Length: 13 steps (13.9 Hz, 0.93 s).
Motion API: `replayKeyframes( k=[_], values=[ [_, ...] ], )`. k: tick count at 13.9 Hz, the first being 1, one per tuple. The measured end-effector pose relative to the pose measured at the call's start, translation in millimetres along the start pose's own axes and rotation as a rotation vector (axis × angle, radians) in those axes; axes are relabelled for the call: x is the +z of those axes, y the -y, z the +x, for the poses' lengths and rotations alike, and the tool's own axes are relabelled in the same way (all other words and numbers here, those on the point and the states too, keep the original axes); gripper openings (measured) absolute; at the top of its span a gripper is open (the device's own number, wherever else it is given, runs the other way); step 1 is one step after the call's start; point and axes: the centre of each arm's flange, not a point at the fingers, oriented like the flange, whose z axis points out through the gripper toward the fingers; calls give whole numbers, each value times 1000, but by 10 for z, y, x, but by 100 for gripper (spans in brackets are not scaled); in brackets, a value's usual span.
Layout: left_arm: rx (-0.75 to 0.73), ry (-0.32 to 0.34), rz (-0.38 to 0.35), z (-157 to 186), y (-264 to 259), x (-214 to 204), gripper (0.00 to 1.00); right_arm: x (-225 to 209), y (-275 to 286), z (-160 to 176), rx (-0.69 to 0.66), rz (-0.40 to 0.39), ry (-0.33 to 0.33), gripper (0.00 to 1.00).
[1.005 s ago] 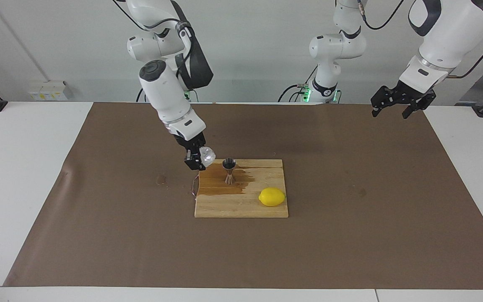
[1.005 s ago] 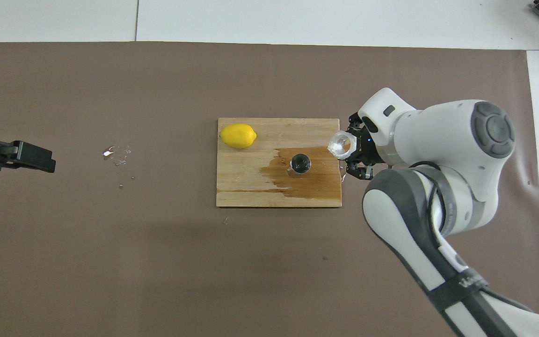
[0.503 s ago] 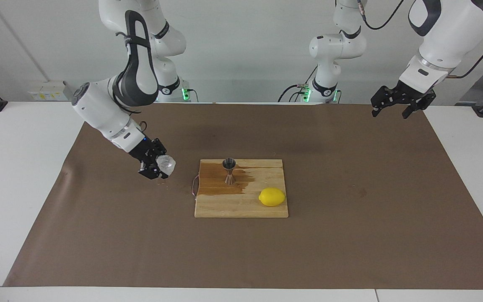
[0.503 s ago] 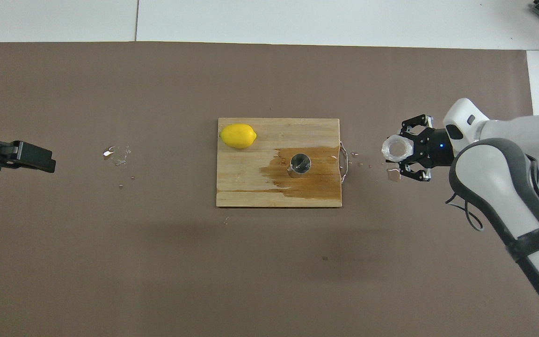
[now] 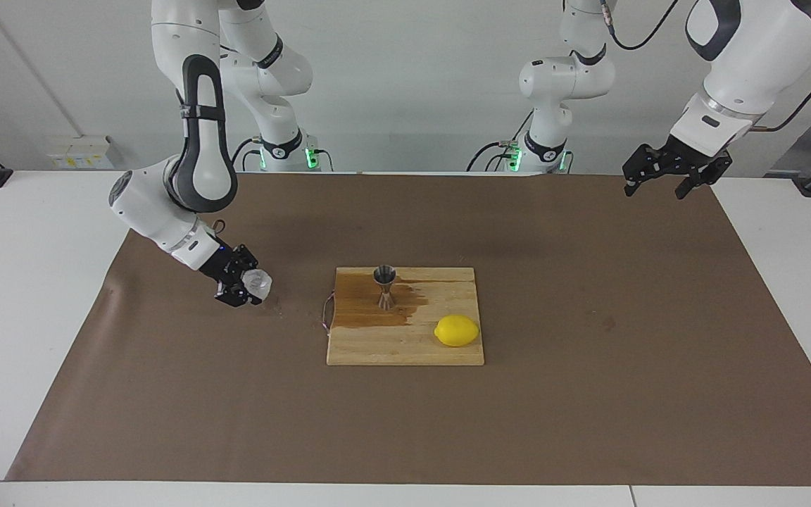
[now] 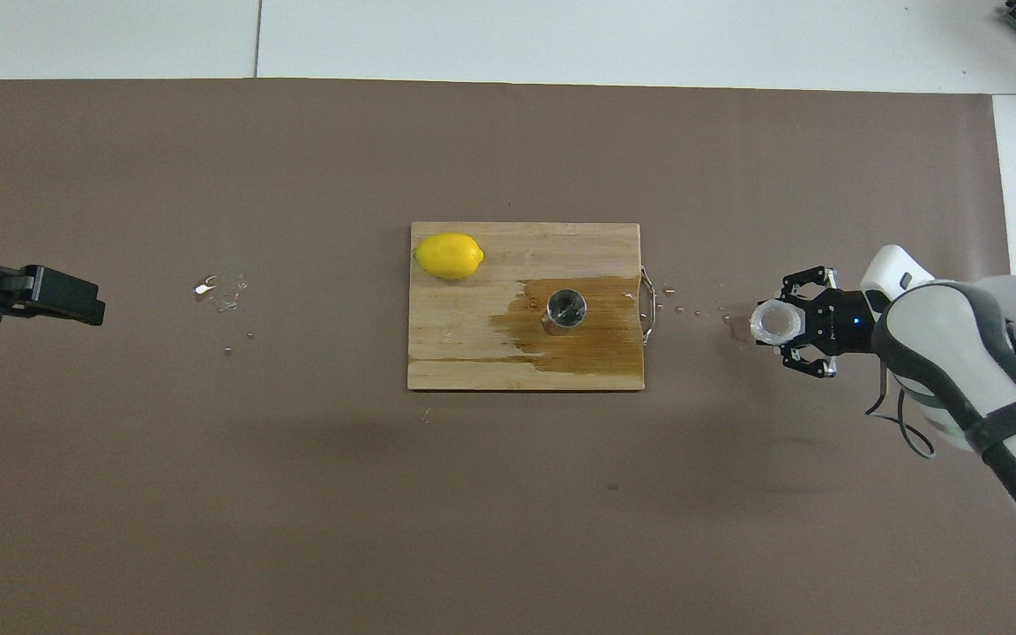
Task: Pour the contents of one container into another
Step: 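Lower the white cup to its starting spot and open the right gripper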
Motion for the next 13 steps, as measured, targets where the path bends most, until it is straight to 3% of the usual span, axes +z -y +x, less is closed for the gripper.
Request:
replayKeyframes(
  k=[2, 5, 6, 9, 10, 13],
  values=[
    [0, 0, 0, 0, 0, 0, 100, 156, 49, -83, -5, -20, -55, 50],
    [0, 0, 0, 0, 0, 0, 100, 286, 77, -170, -11, -20, -75, 50],
    [0, 0, 0, 0, 0, 0, 100, 282, 63, -158, -15, -24, -73, 58],
    [0, 0, 0, 0, 0, 0, 100, 244, -5, 3, -36, -33, -71, 96],
    [0, 0, 0, 0, 0, 0, 100, 182, -34, 76, -28, -32, -57, 100],
    [0, 0, 0, 0, 0, 0, 100, -152, -102, 356, 63, -7, 45, 100]
  ],
)
